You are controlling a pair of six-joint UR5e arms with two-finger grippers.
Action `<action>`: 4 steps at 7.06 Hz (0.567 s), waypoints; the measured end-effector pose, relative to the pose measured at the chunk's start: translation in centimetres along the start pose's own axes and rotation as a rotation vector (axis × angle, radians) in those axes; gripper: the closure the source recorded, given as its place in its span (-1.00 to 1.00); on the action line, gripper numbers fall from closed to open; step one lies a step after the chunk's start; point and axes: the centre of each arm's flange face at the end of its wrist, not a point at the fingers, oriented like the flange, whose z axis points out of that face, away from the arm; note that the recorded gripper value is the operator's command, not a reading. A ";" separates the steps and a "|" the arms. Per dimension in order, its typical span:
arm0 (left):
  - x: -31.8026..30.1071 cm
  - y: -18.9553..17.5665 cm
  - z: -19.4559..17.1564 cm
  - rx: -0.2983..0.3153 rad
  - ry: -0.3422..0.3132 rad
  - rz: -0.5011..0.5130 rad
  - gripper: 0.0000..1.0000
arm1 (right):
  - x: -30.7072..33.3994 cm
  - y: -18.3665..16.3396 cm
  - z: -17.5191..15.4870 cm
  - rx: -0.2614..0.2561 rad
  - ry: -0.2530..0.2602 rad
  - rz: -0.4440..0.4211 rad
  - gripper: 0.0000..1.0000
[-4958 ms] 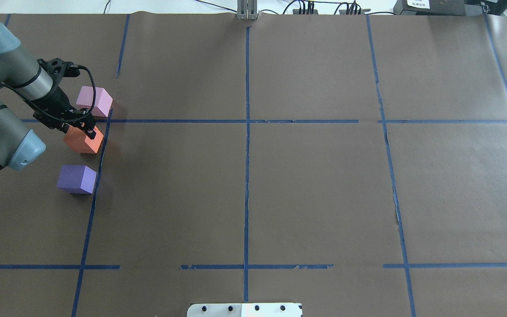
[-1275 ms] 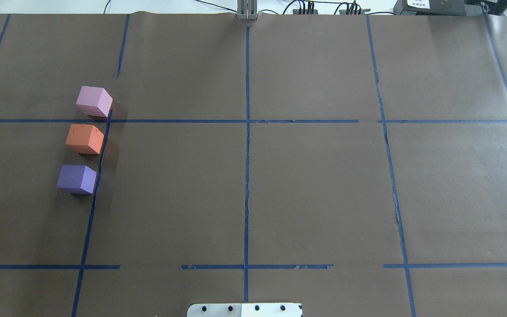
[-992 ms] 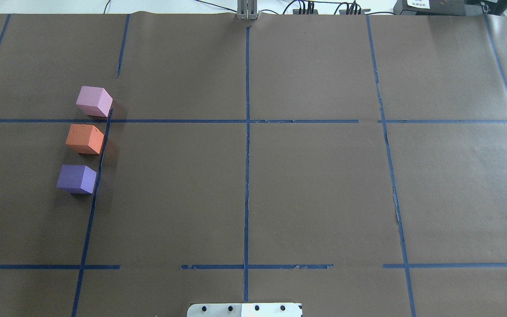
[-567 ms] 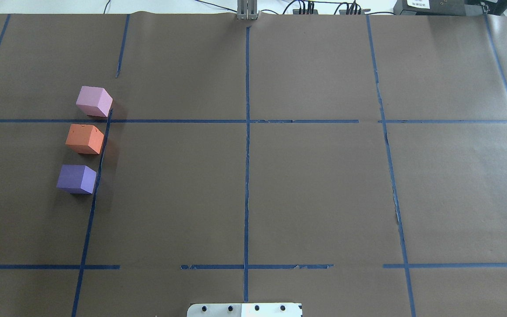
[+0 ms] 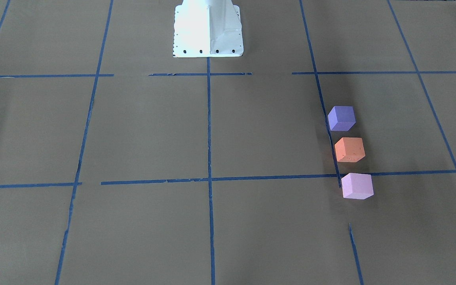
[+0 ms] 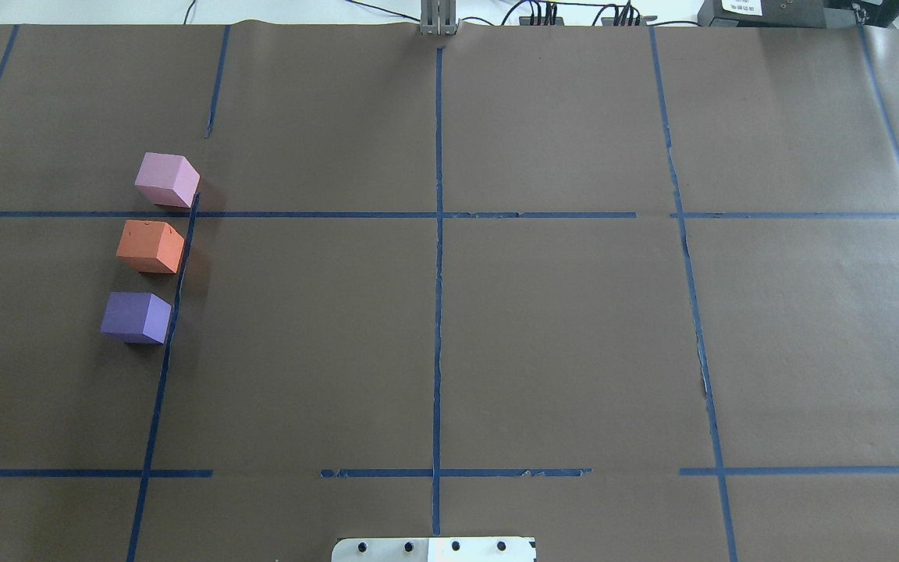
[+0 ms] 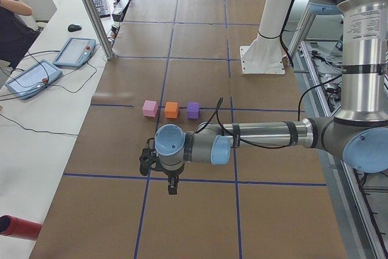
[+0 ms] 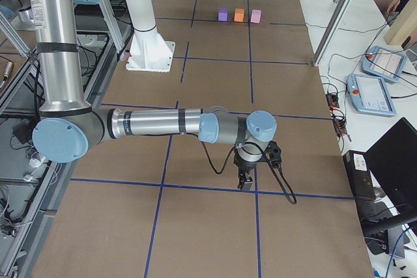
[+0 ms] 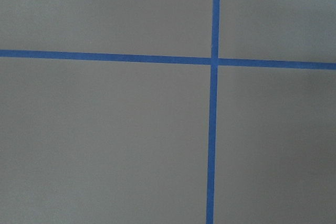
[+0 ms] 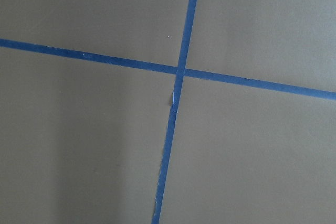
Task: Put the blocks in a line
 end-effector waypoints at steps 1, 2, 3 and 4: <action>0.1 -0.1 -0.1 0.002 0.000 0.002 -1.00 | 0.0 0.0 0.0 0.000 0.000 0.000 -1.00; 0.1 -0.1 -0.1 0.002 0.000 0.003 -1.00 | 0.0 0.0 0.0 0.000 0.000 0.000 -1.00; 0.2 -0.1 -0.1 0.003 -0.001 0.004 -1.00 | 0.0 0.0 0.0 0.000 0.000 0.000 -1.00; 0.2 -0.1 -0.1 0.003 -0.001 0.004 -1.00 | 0.0 0.0 0.0 0.000 0.000 0.000 -1.00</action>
